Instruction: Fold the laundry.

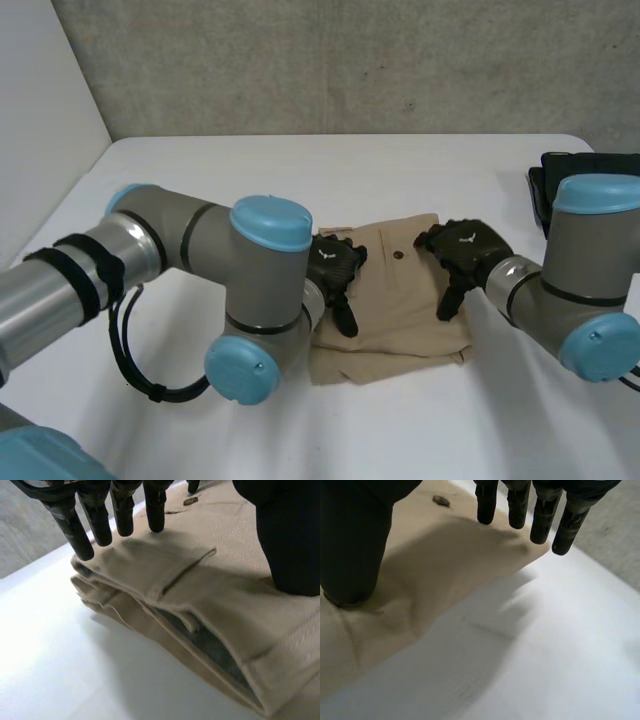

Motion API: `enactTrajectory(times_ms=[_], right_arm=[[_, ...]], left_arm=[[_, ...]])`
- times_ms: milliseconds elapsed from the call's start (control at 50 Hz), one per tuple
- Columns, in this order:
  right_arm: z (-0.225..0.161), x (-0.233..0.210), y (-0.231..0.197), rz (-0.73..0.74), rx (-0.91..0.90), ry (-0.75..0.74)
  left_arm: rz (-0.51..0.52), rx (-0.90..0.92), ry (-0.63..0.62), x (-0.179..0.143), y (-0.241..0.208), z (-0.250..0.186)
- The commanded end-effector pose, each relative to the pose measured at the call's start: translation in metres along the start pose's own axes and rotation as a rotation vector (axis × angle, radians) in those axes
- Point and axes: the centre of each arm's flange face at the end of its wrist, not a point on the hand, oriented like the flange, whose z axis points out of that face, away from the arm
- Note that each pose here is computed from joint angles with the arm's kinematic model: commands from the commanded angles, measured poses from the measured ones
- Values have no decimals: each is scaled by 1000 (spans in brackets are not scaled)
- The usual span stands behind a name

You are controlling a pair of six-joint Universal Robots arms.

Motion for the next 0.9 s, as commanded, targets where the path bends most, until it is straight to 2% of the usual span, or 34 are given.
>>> enactTrajectory(times_ms=[20,80,140,260,340,560,740,900], right_arm=[[-39,19,-37,3,141,165],[-58,19,-41,18,169,231],[-69,12,-36,23,154,223],[-90,-30,-6,39,92,71],[-97,-54,8,54,84,-15],[-72,-85,37,26,133,-41],[-54,-85,48,-55,147,22],[-43,-83,42,-103,225,47]], left_arm=[[-28,115,-11,-21,-51,-33],[-32,169,15,-26,-72,-52],[-31,218,61,-29,-89,-75],[-23,274,180,-30,-102,-119],[-25,281,214,-33,-101,-135],[-34,250,215,-36,-90,-143],[-36,250,218,-35,-90,-144],[-49,248,218,-36,-90,-144]])
